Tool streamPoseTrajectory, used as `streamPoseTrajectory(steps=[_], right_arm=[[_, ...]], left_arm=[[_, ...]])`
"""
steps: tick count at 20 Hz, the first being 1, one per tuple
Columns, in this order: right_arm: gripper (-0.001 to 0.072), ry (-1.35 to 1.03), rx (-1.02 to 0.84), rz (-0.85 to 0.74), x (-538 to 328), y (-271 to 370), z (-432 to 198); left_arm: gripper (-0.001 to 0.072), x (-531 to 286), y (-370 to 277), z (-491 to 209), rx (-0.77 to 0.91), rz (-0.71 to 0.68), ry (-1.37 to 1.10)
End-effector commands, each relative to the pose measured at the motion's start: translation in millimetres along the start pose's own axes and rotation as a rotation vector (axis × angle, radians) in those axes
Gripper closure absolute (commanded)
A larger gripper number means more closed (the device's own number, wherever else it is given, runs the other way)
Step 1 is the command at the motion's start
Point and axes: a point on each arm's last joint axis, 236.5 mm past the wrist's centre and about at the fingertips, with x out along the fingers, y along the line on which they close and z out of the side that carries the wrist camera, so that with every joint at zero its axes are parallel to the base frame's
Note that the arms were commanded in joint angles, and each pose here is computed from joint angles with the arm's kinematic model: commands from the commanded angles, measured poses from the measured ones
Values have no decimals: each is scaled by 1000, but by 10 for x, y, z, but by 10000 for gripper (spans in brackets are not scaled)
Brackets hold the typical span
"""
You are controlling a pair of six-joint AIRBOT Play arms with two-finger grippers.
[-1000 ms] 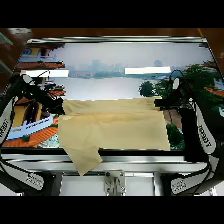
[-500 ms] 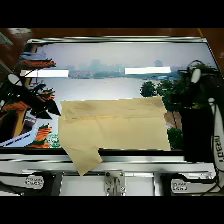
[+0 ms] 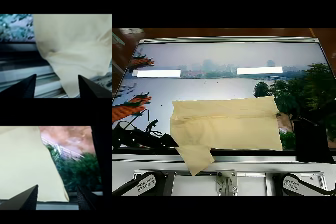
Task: Fold the shirts.
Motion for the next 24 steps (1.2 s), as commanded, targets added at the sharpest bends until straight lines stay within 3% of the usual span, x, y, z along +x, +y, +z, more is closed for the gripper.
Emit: streamPoseTrajectory(steps=[1,5,7,8,10,12,13,18,24], right_arm=[[117,-14,19,49,6,56,-8],[120,-20,19,47,4,51,5],[120,-20,20,47,5,51,4],[120,-20,20,46,6,51,6],[120,-12,23,40,13,34,-14],[96,50,30,19,129,-46,-194],[32,110,41,22,248,-68,-376],[32,329,65,106,759,8,-1179],[33,329,115,81,1012,-70,-1352]], left_arm=[[127,181,-29,-16,-12,-41,-17],[128,379,-25,-95,14,-13,61],[191,452,-46,-109,45,2,75],[267,475,-45,-99,54,12,72],[527,492,-42,-96,61,17,73],[638,490,-42,-96,72,17,73],[665,490,-42,-97,75,16,74],[665,479,-67,-166,103,5,103],[665,466,-88,-196,109,-2,118]])
